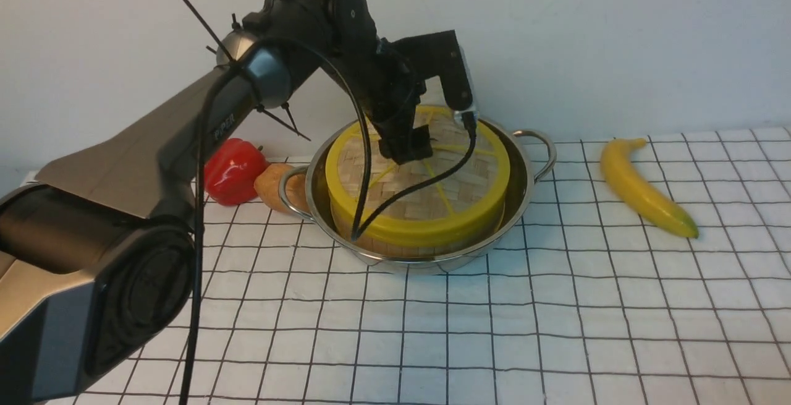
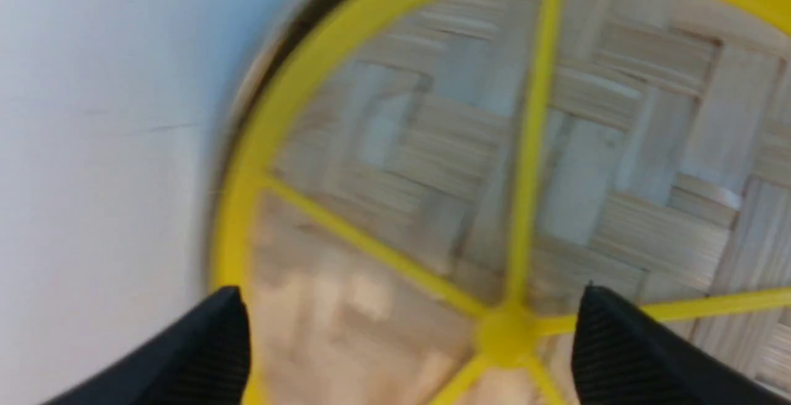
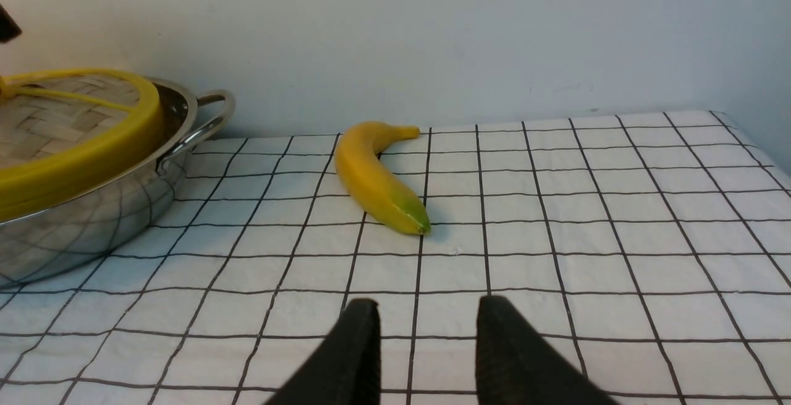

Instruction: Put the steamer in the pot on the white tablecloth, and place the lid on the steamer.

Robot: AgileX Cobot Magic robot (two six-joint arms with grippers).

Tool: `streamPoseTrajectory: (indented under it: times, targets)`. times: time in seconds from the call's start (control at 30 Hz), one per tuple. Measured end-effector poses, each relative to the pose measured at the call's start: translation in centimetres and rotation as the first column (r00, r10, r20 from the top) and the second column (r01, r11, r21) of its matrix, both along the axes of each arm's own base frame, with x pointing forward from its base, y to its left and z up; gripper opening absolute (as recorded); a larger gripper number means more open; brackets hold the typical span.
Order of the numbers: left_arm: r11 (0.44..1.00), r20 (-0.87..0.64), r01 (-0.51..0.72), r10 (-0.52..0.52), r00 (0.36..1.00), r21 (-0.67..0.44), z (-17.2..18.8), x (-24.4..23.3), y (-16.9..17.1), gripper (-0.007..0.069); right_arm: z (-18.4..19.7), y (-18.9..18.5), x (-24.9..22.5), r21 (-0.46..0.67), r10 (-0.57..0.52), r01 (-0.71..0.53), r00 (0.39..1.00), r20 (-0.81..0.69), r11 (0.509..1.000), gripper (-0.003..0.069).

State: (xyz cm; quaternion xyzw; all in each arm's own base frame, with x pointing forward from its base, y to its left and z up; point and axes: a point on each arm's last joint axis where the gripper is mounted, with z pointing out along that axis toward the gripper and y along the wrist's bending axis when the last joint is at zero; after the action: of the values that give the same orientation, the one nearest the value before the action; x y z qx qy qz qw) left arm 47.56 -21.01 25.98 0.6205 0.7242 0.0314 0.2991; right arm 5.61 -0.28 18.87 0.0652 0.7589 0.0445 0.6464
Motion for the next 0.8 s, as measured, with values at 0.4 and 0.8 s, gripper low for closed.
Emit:
streamPoseTrajectory:
  times: [0.4, 0.8]
  targets:
    - [0.401, -0.209, -0.745, 0.79, 0.576, -0.533, 21.0, -9.2, 8.0, 0.0444, 0.0, 0.0, 0.0, 0.0, 0.0, 0.0, 1.0, 0.0, 1.0, 0.024]
    - [-0.029, -0.284, -0.726, 0.93, 0.232, -0.687, 25.5, -12.4, 12.3, 0.0125, 0.0, 0.0, 0.0, 0.0, 0.0, 0.0, 1.0, 0.0, 1.0, 0.024]
